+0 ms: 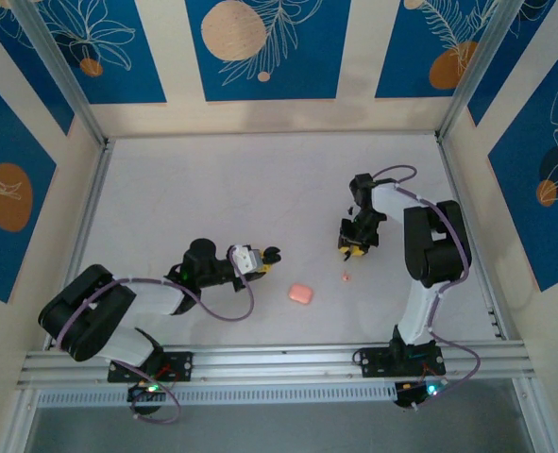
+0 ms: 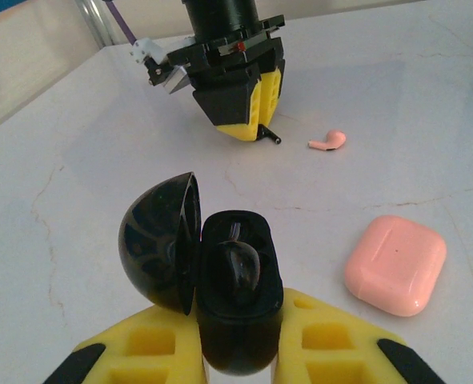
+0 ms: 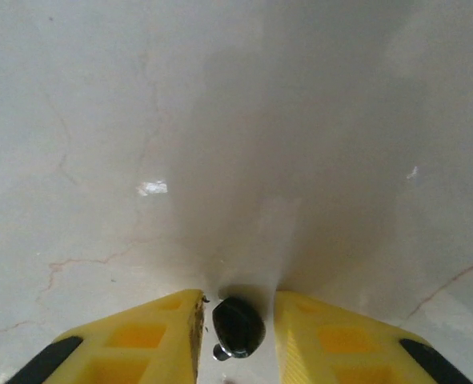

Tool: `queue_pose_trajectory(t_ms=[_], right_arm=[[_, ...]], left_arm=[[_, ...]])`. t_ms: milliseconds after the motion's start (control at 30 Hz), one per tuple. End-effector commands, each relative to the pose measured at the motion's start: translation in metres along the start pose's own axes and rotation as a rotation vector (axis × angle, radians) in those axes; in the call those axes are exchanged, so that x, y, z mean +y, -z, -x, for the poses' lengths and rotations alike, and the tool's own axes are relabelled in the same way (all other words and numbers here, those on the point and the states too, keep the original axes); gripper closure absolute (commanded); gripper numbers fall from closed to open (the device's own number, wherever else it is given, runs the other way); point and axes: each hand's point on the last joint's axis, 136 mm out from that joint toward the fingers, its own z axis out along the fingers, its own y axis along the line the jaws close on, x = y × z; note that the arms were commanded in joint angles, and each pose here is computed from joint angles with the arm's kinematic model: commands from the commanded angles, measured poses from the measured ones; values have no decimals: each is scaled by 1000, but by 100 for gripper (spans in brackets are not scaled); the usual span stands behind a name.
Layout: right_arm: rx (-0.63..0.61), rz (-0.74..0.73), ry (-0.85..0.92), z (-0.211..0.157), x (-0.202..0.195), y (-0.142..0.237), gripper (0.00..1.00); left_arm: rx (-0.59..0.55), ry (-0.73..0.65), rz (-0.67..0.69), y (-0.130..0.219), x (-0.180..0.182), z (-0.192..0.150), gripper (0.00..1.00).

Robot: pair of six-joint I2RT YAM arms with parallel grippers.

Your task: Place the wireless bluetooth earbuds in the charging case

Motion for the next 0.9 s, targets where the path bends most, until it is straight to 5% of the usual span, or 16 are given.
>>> queue_pose_trajectory(t_ms=[0,600,867], right_arm=[[21,3,21,-2,7,-4,73],[44,-105,70,-14,10,-4,68],[51,-132,103,-14,8,-7,74]], left_arm=[[-9,-13,-9,-1,-2,6,82],[-3,-4,-16,-2,-1,6,81],[-4,-3,-17,-3,-1,8,81]])
